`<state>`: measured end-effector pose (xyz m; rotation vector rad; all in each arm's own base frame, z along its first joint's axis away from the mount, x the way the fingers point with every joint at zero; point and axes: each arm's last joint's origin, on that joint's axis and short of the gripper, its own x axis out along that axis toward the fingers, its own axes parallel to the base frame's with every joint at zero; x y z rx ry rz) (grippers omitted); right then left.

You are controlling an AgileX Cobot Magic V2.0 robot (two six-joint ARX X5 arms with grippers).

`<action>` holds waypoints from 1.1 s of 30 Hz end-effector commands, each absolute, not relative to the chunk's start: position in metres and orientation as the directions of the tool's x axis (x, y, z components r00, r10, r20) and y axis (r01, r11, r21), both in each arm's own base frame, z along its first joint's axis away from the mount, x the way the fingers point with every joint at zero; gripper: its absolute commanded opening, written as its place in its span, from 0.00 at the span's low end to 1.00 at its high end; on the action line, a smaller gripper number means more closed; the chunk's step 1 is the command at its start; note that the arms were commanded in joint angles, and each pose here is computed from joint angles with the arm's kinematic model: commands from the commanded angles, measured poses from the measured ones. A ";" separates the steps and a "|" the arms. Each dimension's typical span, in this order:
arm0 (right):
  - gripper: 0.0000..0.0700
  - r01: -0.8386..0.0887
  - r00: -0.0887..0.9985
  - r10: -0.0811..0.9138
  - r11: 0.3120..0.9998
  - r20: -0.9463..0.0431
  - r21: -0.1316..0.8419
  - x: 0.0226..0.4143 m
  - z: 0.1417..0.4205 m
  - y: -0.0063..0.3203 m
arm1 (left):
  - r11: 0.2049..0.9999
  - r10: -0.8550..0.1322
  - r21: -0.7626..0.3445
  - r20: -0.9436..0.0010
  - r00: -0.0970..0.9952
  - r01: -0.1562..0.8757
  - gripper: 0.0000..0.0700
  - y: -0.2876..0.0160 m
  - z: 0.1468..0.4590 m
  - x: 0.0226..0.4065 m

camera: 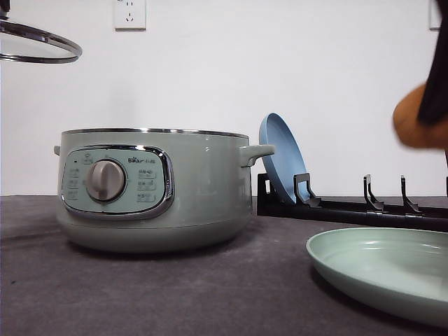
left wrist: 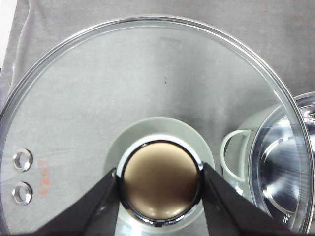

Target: Transfer potato from steamer to green plate

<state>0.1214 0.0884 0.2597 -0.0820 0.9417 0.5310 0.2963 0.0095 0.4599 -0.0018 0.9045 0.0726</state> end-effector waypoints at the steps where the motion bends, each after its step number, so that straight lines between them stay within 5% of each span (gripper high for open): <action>1: 0.25 -0.447 0.480 0.396 0.878 -0.782 0.170 0.127 0.253 0.092 | 0.998 0.059 0.020 -0.731 0.679 -0.065 0.00 0.009 0.474 0.291; 19: 0.25 -0.352 0.426 0.283 0.927 -0.859 0.131 0.182 0.197 0.096 | 0.998 0.059 0.019 -0.731 0.680 -0.065 0.00 0.009 0.475 0.291; 33: 0.26 -0.379 0.376 0.285 0.916 -0.882 0.134 0.193 0.178 0.101 | 0.998 0.059 0.019 -0.730 0.681 -0.065 0.00 0.009 0.475 0.291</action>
